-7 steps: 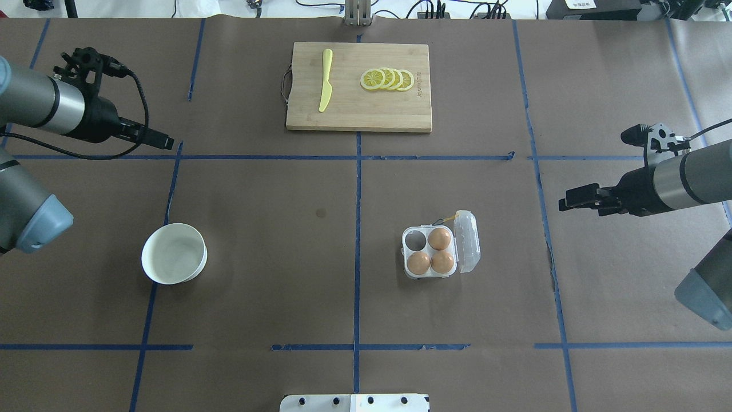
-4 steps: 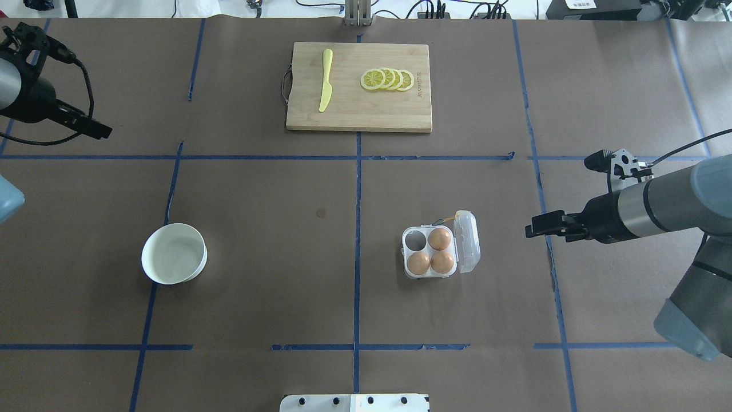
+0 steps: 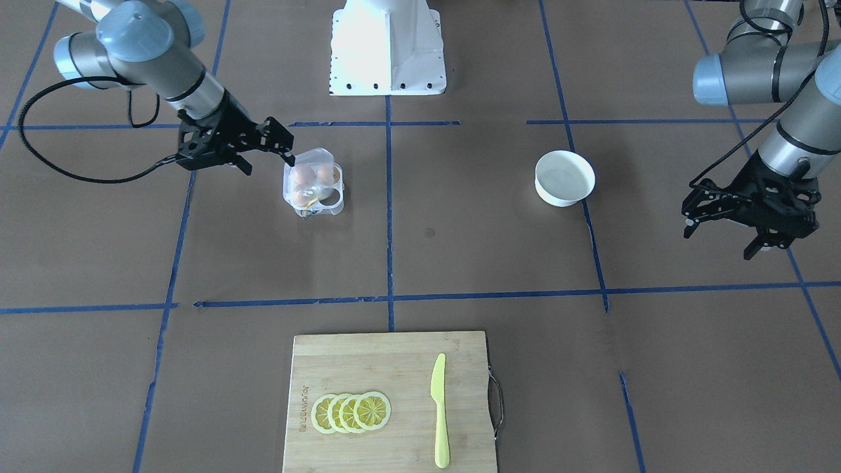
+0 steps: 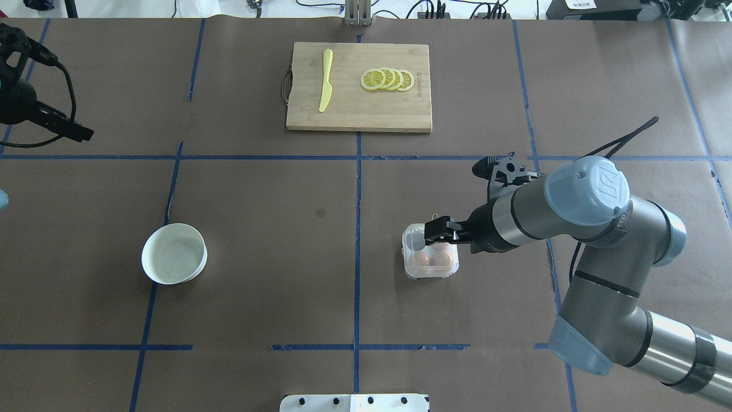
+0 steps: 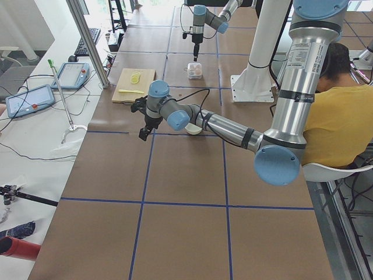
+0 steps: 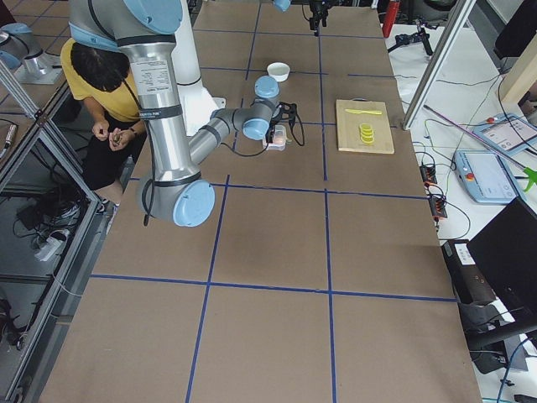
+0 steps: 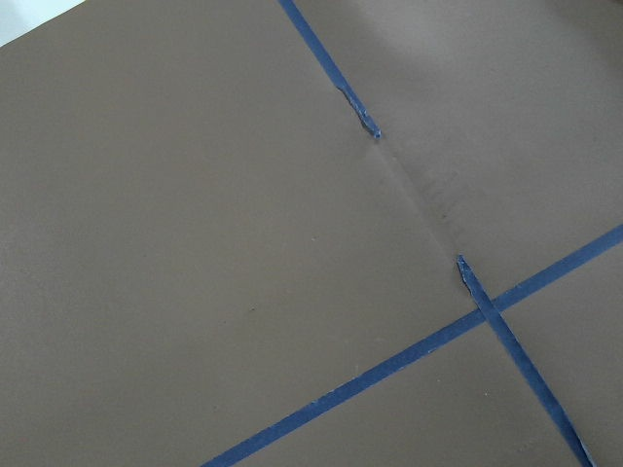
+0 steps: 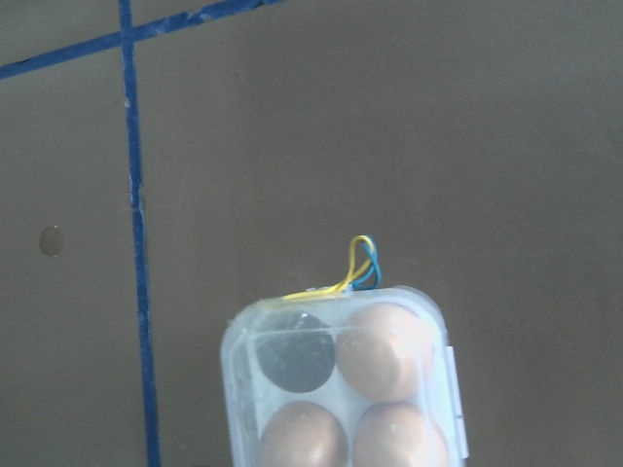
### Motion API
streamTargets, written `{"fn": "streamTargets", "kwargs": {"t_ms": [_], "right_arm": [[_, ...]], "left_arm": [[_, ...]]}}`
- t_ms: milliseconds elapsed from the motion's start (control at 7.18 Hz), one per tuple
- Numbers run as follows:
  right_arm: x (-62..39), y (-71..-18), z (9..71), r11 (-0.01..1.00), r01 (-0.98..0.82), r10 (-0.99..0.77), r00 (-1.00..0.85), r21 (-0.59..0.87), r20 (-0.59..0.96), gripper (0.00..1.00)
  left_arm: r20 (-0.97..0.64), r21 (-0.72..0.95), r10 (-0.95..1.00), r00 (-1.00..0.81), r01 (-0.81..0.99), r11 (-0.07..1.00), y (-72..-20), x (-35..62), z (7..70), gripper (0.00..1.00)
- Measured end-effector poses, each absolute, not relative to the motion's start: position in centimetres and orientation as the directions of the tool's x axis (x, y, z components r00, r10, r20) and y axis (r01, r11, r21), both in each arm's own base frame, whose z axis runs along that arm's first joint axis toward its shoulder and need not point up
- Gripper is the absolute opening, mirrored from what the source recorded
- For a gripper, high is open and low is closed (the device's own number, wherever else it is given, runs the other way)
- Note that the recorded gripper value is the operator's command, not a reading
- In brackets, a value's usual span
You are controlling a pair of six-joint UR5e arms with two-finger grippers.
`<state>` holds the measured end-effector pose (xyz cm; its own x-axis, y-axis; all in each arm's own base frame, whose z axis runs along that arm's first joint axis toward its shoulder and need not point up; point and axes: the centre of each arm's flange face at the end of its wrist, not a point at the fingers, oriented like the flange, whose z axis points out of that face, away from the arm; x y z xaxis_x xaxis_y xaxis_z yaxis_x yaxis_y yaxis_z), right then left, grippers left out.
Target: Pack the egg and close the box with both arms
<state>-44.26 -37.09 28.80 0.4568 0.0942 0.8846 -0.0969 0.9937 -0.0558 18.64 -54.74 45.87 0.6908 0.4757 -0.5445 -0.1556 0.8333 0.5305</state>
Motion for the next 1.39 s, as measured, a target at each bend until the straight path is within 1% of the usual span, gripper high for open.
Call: {"fn": "streamTargets", "kwargs": {"t_ms": [278,557,835,1114,1392], "right_arm": [[-41.7,-38.0,26.2,0.99,-0.111,0.131,0.461,-0.089,0.878,1.0],[-37.4,-40.5,26.8,0.982,-0.136,0.177,0.465,-0.128,0.867,1.0],[-31.4,-43.1,31.1,0.986,-0.131,0.156,0.501,-0.104,0.851,1.0],[-23.1,-45.0,37.3,0.995,-0.092,0.069,0.548,-0.021,0.833,1.0],[-14.2,-45.1,44.9,0.996,-0.063,-0.015,0.617,0.068,0.787,1.0]], "left_arm": [[-0.521,0.54,0.477,0.708,-0.159,0.826,-54.5,15.5,47.2,1.0],[-0.512,0.53,0.451,0.731,-0.145,0.836,-53.0,11.2,49.2,1.0],[-0.488,0.534,0.469,0.737,-0.173,0.828,-52.3,4.7,51.5,1.0],[-0.452,0.512,0.477,0.753,-0.219,0.831,-52.1,-1.9,53.1,1.0],[-0.448,0.467,0.454,0.77,-0.232,0.853,-51.7,-6.5,54.1,1.0]]}}
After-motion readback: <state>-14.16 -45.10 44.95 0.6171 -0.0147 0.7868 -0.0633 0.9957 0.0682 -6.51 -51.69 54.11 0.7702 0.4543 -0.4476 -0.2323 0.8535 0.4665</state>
